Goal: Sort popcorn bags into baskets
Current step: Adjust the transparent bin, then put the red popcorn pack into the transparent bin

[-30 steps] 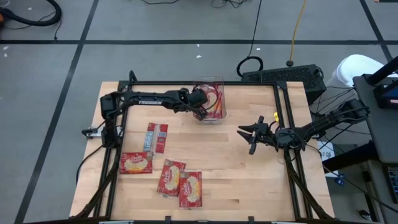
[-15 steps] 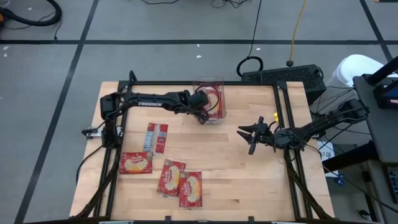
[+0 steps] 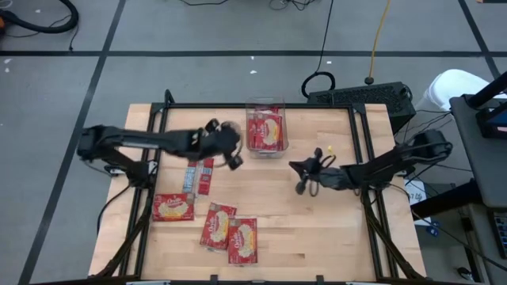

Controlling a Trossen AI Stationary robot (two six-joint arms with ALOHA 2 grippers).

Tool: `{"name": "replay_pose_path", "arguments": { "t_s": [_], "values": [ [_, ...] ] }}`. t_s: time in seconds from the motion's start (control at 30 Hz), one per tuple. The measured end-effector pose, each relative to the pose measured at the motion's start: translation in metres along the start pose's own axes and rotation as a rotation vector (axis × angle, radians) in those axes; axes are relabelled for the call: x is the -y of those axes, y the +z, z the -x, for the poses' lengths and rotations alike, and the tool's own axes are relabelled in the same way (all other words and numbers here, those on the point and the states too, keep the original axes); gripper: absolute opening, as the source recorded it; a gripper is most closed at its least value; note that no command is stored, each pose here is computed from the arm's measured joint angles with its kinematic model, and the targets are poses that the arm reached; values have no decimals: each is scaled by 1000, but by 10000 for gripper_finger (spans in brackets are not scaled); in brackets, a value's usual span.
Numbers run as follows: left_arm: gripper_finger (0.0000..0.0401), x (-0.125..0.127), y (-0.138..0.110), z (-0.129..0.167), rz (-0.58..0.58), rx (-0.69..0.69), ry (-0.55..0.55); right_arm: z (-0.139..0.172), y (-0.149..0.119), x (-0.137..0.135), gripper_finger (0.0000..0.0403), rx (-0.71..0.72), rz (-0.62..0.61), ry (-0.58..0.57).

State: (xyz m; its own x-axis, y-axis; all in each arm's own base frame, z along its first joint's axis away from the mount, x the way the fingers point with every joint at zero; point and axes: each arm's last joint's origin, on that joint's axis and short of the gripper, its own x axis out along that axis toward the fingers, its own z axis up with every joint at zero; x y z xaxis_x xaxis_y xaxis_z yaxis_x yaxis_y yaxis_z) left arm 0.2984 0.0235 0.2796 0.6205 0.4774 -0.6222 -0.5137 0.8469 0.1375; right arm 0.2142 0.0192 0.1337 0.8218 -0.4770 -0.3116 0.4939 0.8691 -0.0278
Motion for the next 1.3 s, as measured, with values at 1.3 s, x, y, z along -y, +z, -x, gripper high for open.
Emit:
{"name": "replay_pose_path", "arguments": {
  "t_s": [1.3],
  "values": [
    [142, 4, -168, 33, 363, -453, 140, -38, 4, -3, 0, -106, -21, 190]
  ]
}}
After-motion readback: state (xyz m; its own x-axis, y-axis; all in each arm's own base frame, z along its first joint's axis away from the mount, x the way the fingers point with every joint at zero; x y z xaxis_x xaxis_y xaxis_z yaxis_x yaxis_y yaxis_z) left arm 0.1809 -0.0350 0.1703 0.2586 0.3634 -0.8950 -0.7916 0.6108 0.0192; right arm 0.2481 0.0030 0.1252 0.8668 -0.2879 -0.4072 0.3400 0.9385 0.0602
